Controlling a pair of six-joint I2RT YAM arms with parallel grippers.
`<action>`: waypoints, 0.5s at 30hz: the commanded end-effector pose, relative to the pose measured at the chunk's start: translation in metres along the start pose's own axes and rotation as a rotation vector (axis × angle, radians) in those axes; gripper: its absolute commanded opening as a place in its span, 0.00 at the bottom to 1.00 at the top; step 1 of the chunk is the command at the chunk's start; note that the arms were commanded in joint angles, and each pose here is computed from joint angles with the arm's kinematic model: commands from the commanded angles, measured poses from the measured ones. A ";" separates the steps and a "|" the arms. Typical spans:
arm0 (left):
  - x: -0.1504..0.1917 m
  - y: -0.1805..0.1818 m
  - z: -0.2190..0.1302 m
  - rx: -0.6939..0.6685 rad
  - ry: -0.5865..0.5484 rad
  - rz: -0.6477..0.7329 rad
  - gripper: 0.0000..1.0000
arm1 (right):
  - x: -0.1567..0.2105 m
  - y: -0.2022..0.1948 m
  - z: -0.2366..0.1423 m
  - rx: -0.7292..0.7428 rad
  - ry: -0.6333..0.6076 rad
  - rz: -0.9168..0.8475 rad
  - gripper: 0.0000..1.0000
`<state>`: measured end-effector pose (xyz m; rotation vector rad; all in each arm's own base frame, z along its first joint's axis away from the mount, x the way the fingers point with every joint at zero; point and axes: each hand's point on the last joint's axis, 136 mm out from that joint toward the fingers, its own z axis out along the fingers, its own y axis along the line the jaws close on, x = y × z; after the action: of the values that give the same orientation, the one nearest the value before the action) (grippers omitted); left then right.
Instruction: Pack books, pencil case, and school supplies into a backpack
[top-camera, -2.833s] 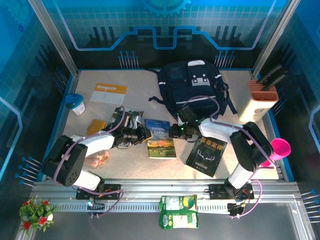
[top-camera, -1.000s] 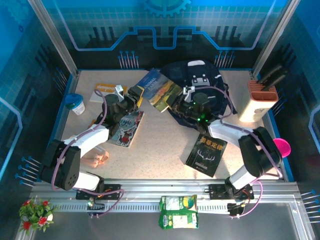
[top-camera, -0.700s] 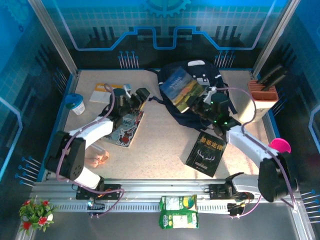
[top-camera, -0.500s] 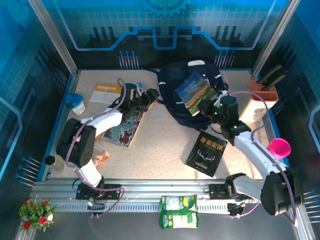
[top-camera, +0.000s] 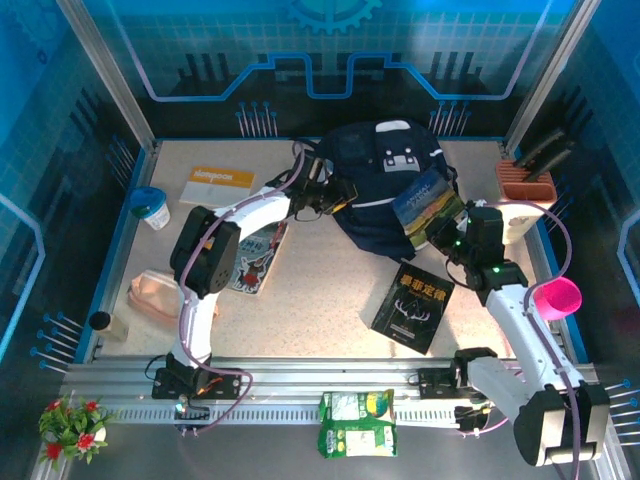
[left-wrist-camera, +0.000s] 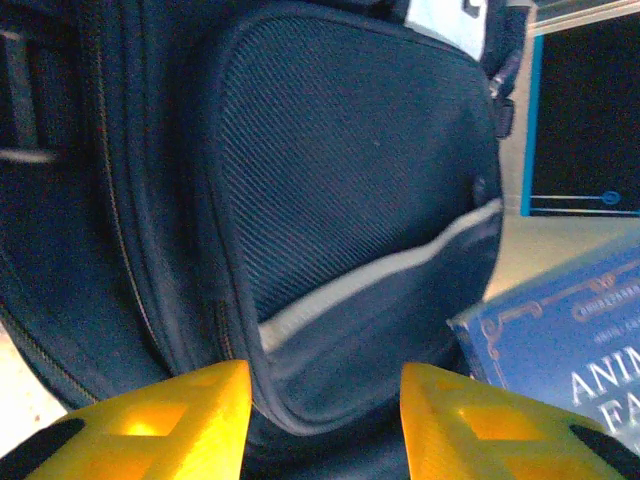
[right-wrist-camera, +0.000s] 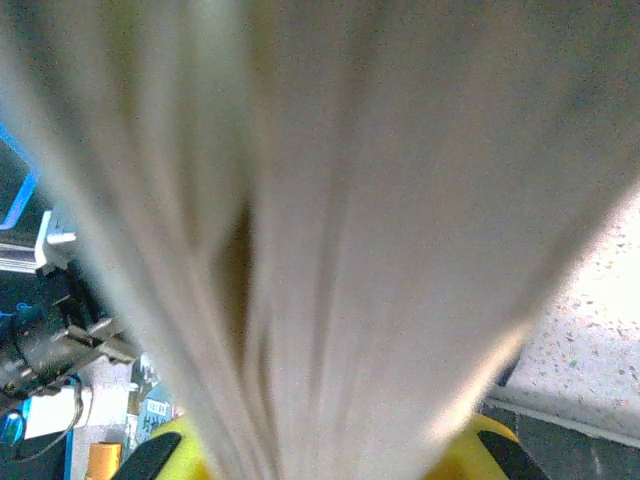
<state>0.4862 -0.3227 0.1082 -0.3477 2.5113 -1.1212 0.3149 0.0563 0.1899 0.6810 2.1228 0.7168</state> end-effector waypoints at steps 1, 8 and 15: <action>0.002 0.016 0.013 -0.079 0.031 -0.001 0.44 | -0.006 0.006 -0.006 -0.036 -0.017 -0.019 0.00; 0.001 0.020 0.031 -0.095 0.053 -0.001 0.41 | -0.001 0.003 -0.001 -0.030 0.020 -0.008 0.00; -0.001 0.020 0.037 -0.095 0.062 0.009 0.23 | 0.004 0.015 0.004 -0.092 0.070 -0.007 0.00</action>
<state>0.5012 -0.3275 0.0719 -0.3681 2.6087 -1.0364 0.3115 0.0632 0.1751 0.6855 2.1965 0.7645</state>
